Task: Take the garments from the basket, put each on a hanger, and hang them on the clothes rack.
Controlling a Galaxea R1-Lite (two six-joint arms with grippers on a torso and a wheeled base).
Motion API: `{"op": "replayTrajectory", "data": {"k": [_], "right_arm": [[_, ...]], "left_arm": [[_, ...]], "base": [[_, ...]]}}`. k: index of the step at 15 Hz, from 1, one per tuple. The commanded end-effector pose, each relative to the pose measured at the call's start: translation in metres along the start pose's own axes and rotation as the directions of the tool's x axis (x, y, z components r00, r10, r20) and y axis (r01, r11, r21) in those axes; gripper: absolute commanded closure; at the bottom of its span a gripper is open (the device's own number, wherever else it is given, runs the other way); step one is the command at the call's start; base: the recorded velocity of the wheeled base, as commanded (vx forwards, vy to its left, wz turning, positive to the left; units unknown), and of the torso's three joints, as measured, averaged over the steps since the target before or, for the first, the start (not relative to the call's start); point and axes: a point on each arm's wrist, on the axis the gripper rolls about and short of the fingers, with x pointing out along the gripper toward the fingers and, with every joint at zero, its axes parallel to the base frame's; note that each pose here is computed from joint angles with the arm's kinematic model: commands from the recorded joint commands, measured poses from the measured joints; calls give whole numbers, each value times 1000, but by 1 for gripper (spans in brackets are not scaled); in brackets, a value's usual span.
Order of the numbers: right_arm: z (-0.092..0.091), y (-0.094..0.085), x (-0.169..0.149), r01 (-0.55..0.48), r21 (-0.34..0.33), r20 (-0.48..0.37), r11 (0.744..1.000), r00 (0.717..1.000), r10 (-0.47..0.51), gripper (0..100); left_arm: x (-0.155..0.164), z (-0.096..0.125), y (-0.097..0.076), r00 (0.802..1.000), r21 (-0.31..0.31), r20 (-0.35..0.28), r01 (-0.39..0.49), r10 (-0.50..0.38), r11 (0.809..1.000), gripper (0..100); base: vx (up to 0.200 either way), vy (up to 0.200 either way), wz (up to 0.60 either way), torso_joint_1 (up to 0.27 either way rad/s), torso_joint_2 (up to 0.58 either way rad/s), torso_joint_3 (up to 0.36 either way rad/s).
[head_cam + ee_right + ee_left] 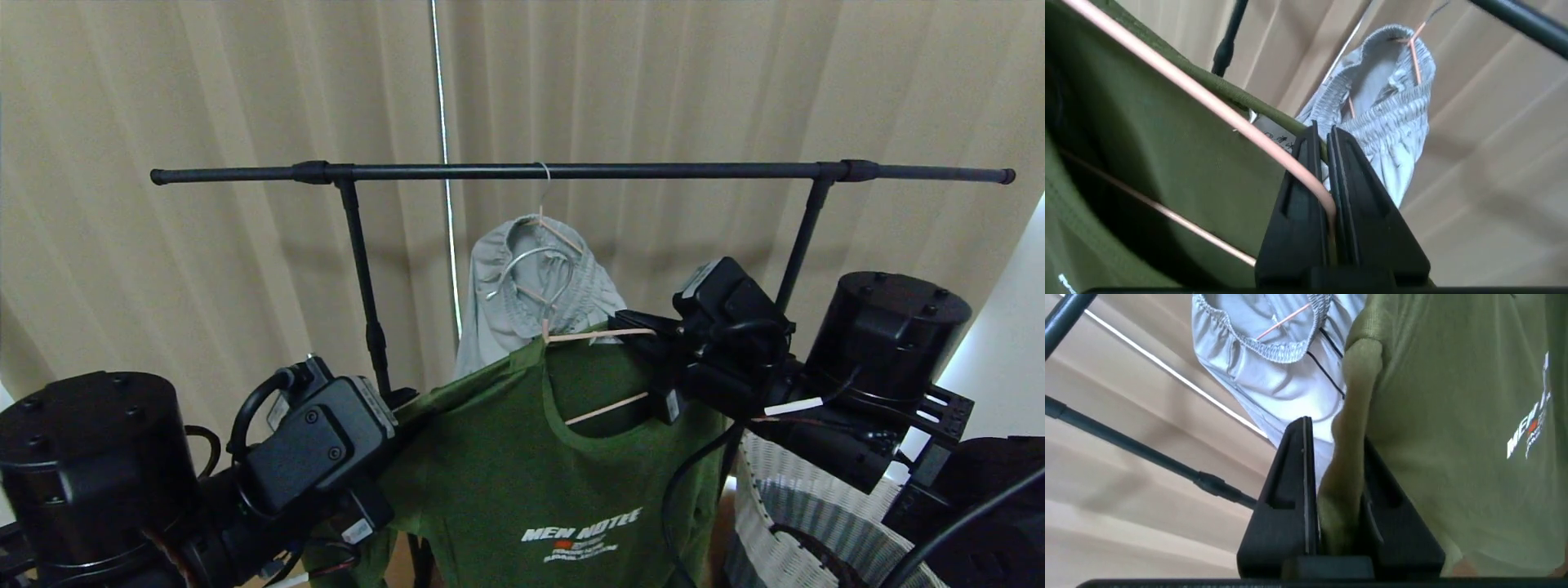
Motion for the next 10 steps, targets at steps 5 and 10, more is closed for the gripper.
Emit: {"op": "replayTrajectory", "data": {"k": [5,10], "right_arm": [[10,-24,-21,112,41,24,993,993,-113,100],[17,-57,-44,271,91,35,958,961,-275,100]], "left_arm": [[-23,1,4,998,-164,63,-1,11,986,0],[-39,-14,1,991,-259,101,107,-83,960,0]], "base": [[0,0,0,0,0,0],[0,0,0,0,0,0]]}}
